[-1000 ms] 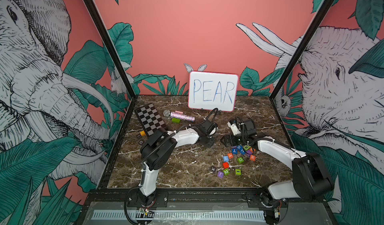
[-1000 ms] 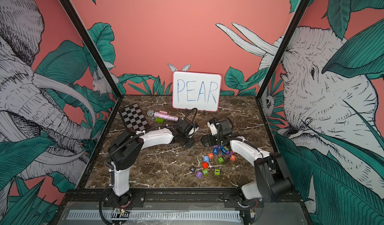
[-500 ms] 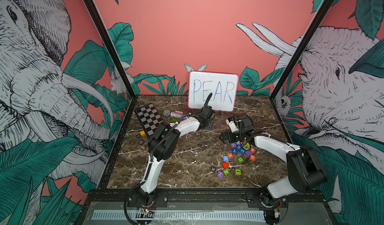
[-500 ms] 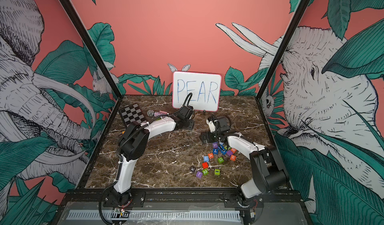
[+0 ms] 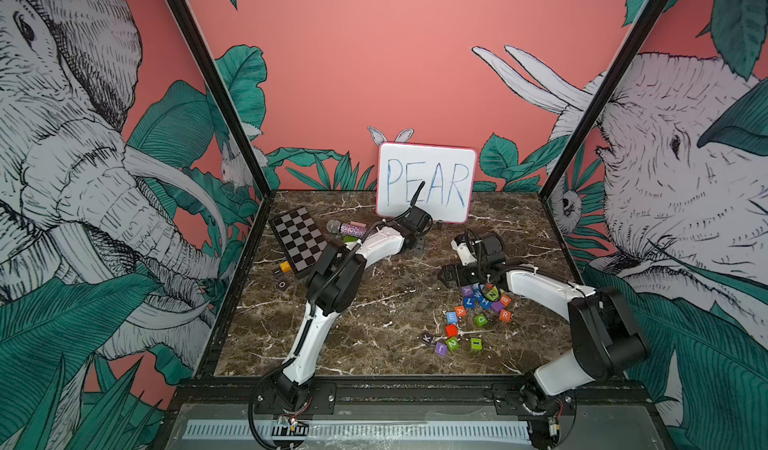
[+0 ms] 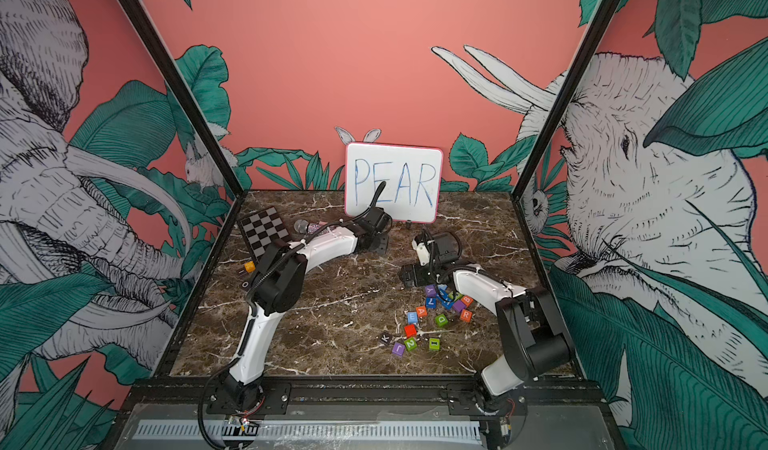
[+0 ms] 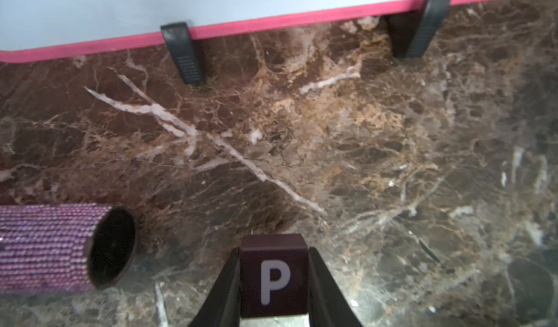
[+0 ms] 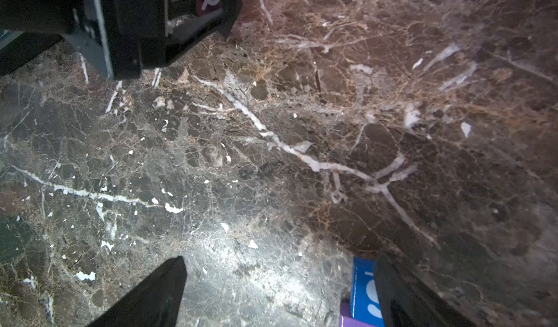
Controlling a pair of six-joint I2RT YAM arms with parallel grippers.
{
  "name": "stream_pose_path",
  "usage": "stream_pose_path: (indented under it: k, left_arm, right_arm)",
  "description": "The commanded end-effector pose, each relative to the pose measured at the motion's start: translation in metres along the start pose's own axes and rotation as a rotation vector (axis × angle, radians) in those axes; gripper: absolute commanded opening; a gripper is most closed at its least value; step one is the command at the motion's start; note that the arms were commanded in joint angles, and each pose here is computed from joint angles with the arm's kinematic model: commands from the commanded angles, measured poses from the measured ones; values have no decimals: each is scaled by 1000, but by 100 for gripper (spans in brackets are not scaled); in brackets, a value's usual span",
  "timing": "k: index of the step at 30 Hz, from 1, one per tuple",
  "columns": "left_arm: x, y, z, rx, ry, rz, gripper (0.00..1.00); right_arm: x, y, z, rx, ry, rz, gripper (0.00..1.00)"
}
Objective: Spell the uppercase word “pear” with letter blocks
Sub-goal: Place the letter block at the center of the board.
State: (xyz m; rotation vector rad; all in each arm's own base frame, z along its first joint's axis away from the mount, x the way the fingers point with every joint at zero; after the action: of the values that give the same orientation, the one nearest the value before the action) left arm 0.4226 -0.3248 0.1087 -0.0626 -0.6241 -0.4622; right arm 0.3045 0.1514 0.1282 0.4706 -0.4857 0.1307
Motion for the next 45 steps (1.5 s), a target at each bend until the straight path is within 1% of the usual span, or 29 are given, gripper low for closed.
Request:
stream_pose_path:
  k: [1,13,21,45]
  left_arm:
    - [9,14,3,42,-8,54,30]
    - [13,17,-9,55,-5,74,32]
    - [10,17,-15,57,7,89,32]
    - [3,16,-19,53,34,126,37]
  right_arm:
    - [12,3,1,8,-29,-4,99]
    - [11,3,1,11,-27,-9,99]
    - [10,4,0,26,-22,-15,99]
    - [7,5,-2,34,-12,-17,99]
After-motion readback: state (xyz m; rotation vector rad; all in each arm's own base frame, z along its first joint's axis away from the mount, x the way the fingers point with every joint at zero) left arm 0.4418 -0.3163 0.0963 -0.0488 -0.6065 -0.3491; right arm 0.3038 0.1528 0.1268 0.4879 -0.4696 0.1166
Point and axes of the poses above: each gripper's point midway between its finger pads, its own z axis back along the fingers, its own y axis along the line the jaws close on, x = y × z, the point moved 7 cm from there along z, back along the fingers, and after that the axes turned 12 degrees about -z, right-handed, at the moved point
